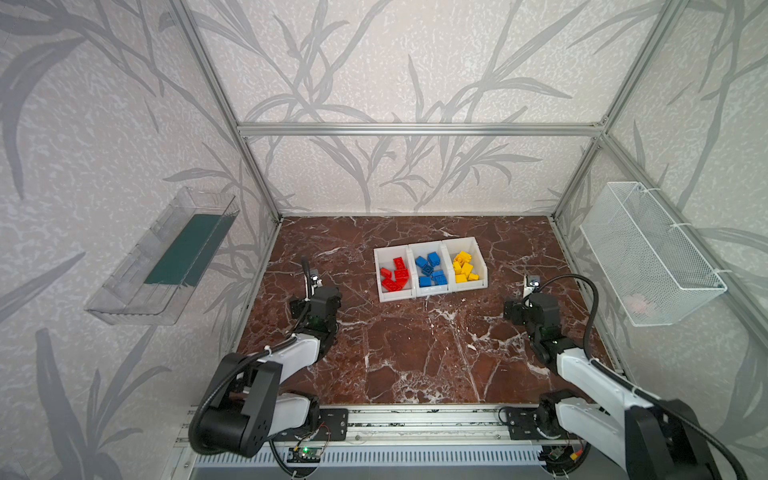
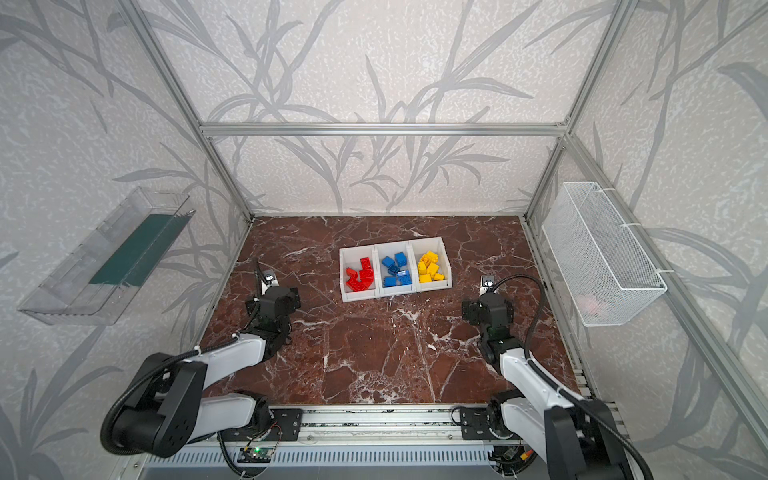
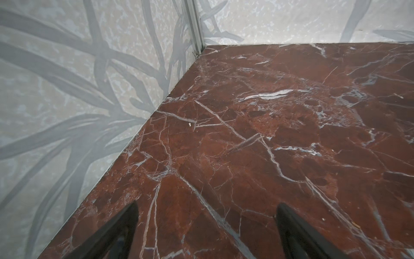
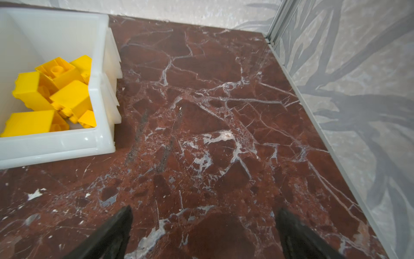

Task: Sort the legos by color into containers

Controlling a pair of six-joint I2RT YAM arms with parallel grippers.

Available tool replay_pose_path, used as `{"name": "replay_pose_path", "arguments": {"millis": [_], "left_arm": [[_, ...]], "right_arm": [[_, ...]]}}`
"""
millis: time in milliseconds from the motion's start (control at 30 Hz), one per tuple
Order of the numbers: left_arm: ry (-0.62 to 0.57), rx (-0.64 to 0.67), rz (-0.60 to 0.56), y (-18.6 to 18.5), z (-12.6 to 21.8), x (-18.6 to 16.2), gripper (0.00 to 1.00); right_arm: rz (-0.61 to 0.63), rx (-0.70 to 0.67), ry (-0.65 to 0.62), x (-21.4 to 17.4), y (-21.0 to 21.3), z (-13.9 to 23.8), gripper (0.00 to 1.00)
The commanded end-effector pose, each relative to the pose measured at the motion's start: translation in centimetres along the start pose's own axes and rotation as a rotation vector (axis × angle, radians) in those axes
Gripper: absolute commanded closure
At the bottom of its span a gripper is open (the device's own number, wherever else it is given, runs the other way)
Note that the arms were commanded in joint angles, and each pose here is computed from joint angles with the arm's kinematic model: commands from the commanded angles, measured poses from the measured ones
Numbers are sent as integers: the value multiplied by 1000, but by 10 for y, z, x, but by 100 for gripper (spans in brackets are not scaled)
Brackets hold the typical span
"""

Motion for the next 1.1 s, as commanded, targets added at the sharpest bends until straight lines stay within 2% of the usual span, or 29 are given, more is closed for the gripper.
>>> {"name": "replay_pose_path", "arguments": {"millis": [0,133,167,233,333,433,567,1067], "left_arm": [[-122,-47,35,-11,-15,33,1],[-90,-108,75,-9,-40,21,1],[-82,-124,85,-9,-42,19,1],[-52,-139,96,-6,-43,12,1],[-86,-145,102,-6,-44,13,1],[-86,-143,101,-5,-44,13,1],[-88,-145,100,-6,-43,13,1],[-77,-148,103,-6,-45,13,1]], "right_arm": [[-27,-35,-123,44,-6,-20,1],[-38,-2,-166,46,3,-53,1],[-11,13,-234,53,9,-53,1],[-2,44,-179,40,14,-52,1],[-11,13,-261,43,12,-52,1],[-7,33,-187,41,13,-52,1],[-11,24,-217,41,13,-52,1],[-8,30,-203,42,13,-52,1]]}}
Point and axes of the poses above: each gripper's point midway between its finger pads, its own z axis back along the fingers, its own y axis along the line the jaws close on, x = y × z, the point moved 3 cm from there along z, back along the fingers, and after that the axes turned 12 degrees about z, right-handed, at the moved point
